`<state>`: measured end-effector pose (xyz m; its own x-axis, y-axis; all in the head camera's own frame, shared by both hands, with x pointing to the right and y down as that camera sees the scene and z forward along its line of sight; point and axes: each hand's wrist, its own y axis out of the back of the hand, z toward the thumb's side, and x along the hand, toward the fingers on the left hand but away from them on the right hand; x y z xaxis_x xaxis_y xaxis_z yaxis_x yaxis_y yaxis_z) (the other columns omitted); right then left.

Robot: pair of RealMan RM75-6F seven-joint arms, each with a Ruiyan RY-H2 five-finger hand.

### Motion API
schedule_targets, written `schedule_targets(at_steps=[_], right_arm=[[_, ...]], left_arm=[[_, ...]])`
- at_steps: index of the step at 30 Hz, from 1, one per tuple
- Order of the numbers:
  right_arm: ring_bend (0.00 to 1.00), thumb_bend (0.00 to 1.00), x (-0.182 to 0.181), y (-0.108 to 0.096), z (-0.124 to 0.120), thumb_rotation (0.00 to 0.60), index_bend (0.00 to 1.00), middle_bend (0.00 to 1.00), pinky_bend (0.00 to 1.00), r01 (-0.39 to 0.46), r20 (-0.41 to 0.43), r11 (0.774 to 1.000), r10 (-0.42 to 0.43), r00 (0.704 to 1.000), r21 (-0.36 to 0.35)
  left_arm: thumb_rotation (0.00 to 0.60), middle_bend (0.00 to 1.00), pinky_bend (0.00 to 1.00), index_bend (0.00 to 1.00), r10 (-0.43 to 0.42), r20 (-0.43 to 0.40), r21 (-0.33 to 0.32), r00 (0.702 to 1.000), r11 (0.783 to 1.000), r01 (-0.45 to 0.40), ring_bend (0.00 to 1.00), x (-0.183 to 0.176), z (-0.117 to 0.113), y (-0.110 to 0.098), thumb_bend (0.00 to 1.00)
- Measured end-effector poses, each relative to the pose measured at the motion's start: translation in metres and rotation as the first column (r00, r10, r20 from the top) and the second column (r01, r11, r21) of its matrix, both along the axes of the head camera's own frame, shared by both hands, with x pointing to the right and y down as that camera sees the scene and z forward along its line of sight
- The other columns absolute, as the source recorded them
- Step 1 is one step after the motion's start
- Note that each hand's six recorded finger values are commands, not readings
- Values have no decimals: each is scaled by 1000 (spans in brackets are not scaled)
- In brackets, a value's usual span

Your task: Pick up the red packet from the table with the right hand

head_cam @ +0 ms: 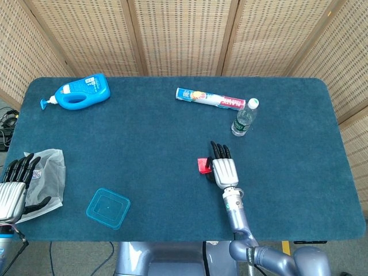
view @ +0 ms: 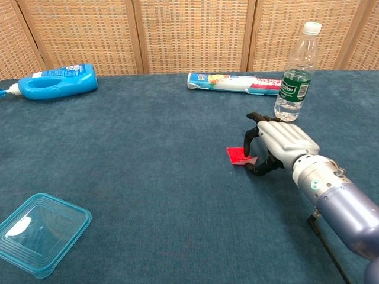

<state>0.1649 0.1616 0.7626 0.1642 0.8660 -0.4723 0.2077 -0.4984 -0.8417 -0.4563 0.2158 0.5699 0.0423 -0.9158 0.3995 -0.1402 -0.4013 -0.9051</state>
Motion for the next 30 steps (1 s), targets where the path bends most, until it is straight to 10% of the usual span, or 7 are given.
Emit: schedule_targets(at_steps=[30], right_arm=[[0,608,-1,0,1,600,622,74,0,-4,6,1000,4,1000,-8]], left_arm=[[600,0,0,0,-2,-2,3,1000,1000,2,0,-1,-1,0,195]])
